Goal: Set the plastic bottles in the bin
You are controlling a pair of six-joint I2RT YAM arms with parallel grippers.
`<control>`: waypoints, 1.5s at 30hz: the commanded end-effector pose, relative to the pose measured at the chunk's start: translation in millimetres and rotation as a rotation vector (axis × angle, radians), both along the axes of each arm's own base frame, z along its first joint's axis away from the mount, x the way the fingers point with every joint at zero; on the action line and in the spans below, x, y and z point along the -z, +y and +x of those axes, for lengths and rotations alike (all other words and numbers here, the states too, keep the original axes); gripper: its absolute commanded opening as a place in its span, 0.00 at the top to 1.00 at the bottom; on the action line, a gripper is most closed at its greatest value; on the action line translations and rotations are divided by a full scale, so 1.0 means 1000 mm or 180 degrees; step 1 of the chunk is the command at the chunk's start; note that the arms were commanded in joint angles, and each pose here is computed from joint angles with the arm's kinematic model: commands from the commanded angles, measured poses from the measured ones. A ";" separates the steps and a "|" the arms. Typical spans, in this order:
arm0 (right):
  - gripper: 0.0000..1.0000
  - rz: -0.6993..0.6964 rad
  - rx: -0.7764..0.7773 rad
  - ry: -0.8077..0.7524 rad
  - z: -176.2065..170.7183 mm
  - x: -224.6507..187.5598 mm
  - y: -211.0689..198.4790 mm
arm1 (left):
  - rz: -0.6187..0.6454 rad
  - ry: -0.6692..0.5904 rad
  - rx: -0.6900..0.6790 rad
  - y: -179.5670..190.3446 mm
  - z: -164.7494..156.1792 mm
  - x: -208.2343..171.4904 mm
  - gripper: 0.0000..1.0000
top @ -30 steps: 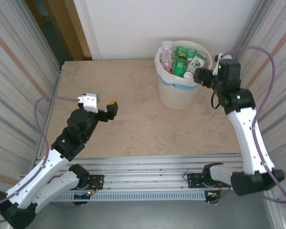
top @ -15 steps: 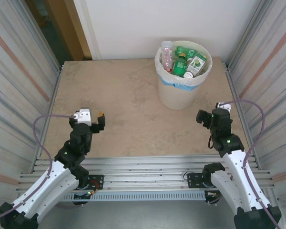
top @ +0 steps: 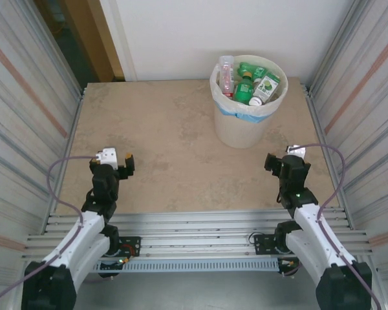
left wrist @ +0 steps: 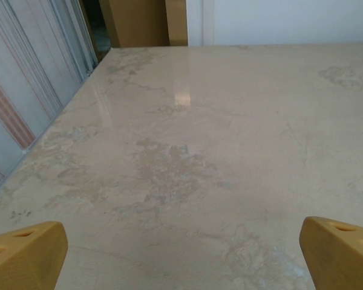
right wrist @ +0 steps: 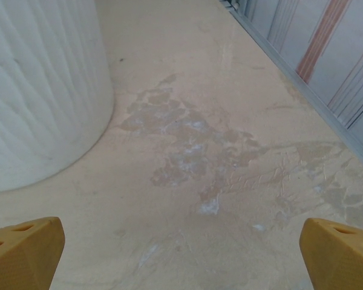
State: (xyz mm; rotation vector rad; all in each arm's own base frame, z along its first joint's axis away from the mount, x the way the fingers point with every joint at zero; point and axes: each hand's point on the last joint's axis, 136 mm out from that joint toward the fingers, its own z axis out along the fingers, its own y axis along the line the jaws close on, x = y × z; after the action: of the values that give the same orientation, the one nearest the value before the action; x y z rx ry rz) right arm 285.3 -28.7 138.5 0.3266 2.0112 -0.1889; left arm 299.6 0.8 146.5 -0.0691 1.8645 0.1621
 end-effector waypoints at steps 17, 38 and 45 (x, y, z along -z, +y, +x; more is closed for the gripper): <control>0.02 0.0097 -0.0096 -0.0377 0.043 -0.014 -0.010 | 0.0194 -0.0191 0.0651 -0.030 0.053 0.015 0.01; 0.02 0.0143 -0.0351 -0.0478 0.058 0.005 -0.008 | 0.0098 0.0079 0.1092 -0.041 0.082 0.049 0.01; 0.02 0.0175 -0.0347 -0.0504 0.057 0.010 -0.010 | -0.0217 0.0329 0.0802 -0.017 0.097 0.055 0.01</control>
State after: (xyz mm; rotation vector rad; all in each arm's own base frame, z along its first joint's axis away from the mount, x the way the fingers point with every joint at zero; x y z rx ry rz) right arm 338.3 -39.5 120.8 0.2745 1.9155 -0.0496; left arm 394.6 -19.5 98.3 0.1823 1.9143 -0.0546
